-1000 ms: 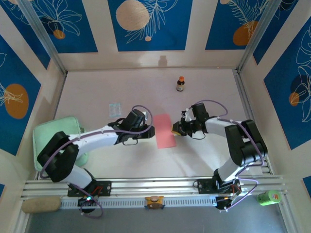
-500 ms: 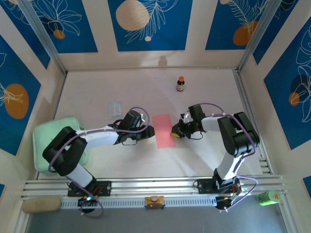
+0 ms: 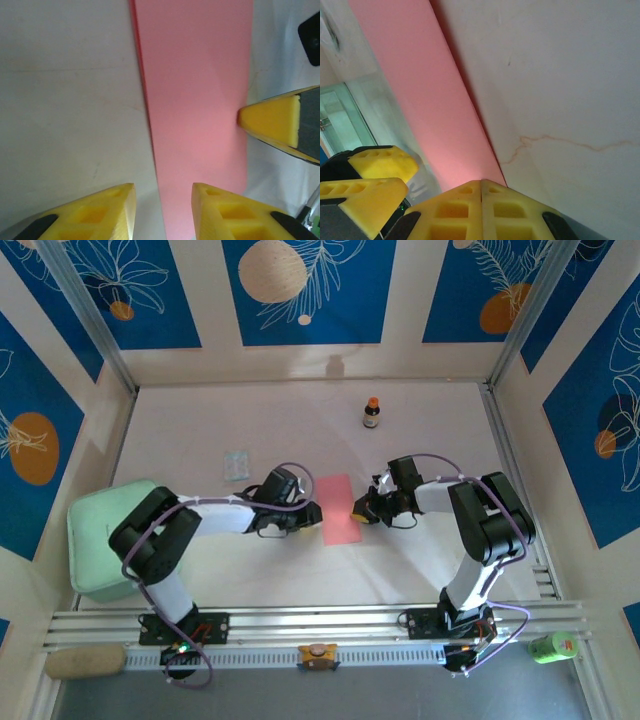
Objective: Fold a paper plane with a square sheet of paper (pick it up from the middle)
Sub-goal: Third fold the triangle at the center of the table.
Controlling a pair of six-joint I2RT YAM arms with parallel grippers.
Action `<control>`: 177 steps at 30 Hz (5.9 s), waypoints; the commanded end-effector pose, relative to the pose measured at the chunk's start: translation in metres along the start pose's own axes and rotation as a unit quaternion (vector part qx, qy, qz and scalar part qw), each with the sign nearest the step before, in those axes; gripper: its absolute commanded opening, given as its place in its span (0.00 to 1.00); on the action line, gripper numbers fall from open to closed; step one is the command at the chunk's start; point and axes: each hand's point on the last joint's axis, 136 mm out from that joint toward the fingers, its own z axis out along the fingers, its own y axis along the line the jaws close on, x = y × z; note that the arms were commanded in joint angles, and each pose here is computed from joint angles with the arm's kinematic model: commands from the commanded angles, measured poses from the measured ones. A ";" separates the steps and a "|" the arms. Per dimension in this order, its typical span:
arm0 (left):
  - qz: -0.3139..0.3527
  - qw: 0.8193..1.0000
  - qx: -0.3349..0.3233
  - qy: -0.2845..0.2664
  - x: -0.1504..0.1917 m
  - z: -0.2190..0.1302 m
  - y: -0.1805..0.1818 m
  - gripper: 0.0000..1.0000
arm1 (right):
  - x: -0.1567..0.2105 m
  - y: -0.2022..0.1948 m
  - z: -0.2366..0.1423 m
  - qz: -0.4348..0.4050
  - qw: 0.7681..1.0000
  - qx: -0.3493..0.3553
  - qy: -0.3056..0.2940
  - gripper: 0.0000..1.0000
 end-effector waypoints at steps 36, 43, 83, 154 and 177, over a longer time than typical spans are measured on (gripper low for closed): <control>-0.028 0.999 0.038 -0.007 -0.017 0.014 -0.016 0.26 | 0.027 -0.034 0.006 0.044 0.997 0.055 0.037 0.04; -0.030 0.999 0.042 -0.005 -0.016 0.014 -0.017 0.09 | 0.026 -0.011 -0.001 0.010 1.000 0.010 0.027 0.09; -0.061 0.995 0.075 0.023 -0.009 -0.018 -0.033 0.00 | 0.109 0.077 0.005 -0.694 0.683 0.122 -0.192 0.57; -0.039 0.997 -0.032 -0.053 -0.022 -0.058 -0.003 0.56 | 0.116 0.073 0.011 -0.580 0.802 0.061 -0.128 0.03; 0.003 0.998 0.018 -0.055 -0.038 -0.067 -0.031 0.24 | 0.121 0.077 0.017 -0.424 0.904 -0.059 0.005 0.02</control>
